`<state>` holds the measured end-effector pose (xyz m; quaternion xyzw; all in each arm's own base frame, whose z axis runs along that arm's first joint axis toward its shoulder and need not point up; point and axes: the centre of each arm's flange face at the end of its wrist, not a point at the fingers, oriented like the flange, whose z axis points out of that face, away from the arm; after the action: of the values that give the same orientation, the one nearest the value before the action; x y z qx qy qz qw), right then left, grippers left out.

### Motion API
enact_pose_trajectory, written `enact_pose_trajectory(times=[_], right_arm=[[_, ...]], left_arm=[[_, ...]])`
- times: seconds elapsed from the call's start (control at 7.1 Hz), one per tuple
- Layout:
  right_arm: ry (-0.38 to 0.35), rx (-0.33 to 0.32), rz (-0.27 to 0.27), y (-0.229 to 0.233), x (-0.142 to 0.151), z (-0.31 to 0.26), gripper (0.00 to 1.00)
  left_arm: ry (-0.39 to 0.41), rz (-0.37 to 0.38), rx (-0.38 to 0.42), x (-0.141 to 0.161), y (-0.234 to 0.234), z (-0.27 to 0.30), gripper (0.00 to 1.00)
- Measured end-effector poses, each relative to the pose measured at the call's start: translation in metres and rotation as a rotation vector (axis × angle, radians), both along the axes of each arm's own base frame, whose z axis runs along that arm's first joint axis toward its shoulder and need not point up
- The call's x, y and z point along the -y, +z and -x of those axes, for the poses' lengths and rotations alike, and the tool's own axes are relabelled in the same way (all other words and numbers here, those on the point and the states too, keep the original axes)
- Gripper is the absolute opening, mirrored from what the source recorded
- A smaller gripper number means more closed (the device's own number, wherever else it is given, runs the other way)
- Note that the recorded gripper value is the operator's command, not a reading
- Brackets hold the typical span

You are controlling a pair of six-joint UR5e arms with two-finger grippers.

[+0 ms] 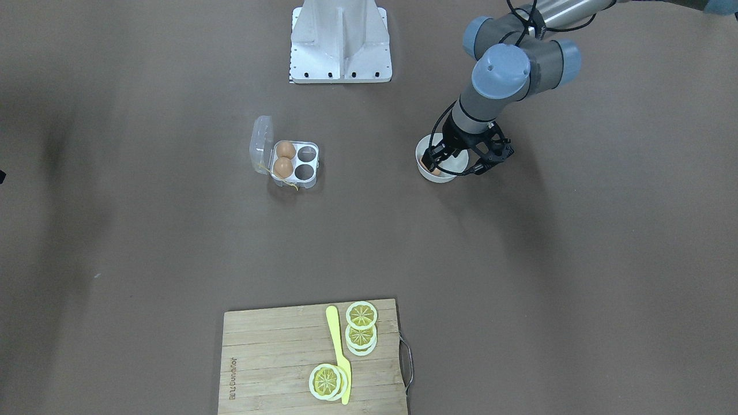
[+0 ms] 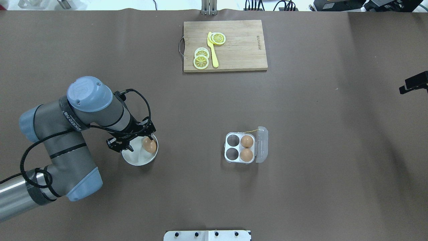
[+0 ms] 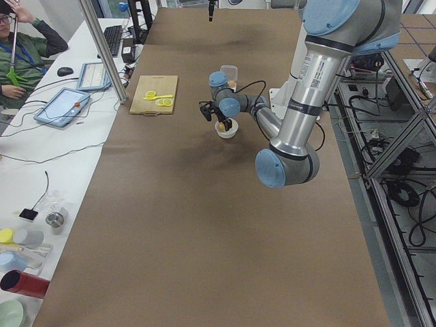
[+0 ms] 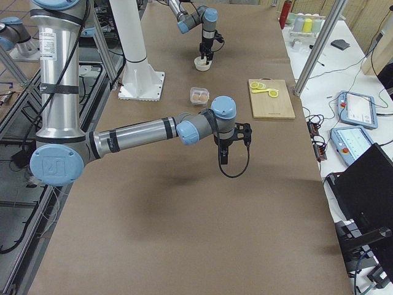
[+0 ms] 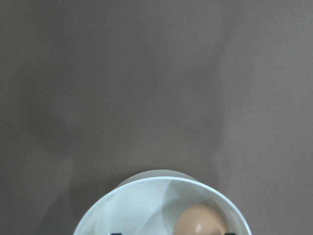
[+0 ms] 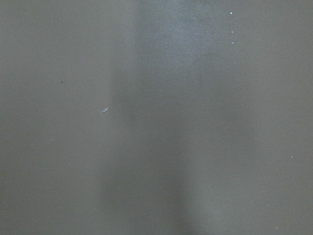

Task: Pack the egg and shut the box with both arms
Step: 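Grasp the brown egg with the left gripper and lift it from the bowl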

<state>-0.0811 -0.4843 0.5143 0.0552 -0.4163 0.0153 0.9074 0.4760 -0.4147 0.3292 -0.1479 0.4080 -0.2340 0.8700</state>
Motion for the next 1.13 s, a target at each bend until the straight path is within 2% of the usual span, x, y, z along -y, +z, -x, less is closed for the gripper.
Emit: enact_pose_trajectory(times=[0.14,0.42,0.85,0.99,1.13], right_arm=[[0.0,0.0,0.0,0.0002,0.0,0.0,1.0],[0.0,0.0,0.001,0.0006,0.0001,0.0,1.0],[0.0,0.0,0.0,0.0,0.0,0.0,1.0],[0.0,0.0,-0.001,-0.0003,0.0,0.0,1.0],[0.0,0.001,-0.003,-0.0009,-0.0001,0.0,1.0]], left_arm=[[0.001,-0.008,0.006,-0.0033,0.0006,-0.0054,0.74],[0.0,-0.021,0.019,-0.0083,0.0037,-0.0129,0.64],[0.001,-0.024,0.021,-0.0093,0.0042,-0.0145,0.07],[0.003,-0.027,0.018,-0.0094,0.0036,-0.0144,0.0],[0.005,-0.035,0.009,-0.0102,0.0008,-0.0132,0.0]])
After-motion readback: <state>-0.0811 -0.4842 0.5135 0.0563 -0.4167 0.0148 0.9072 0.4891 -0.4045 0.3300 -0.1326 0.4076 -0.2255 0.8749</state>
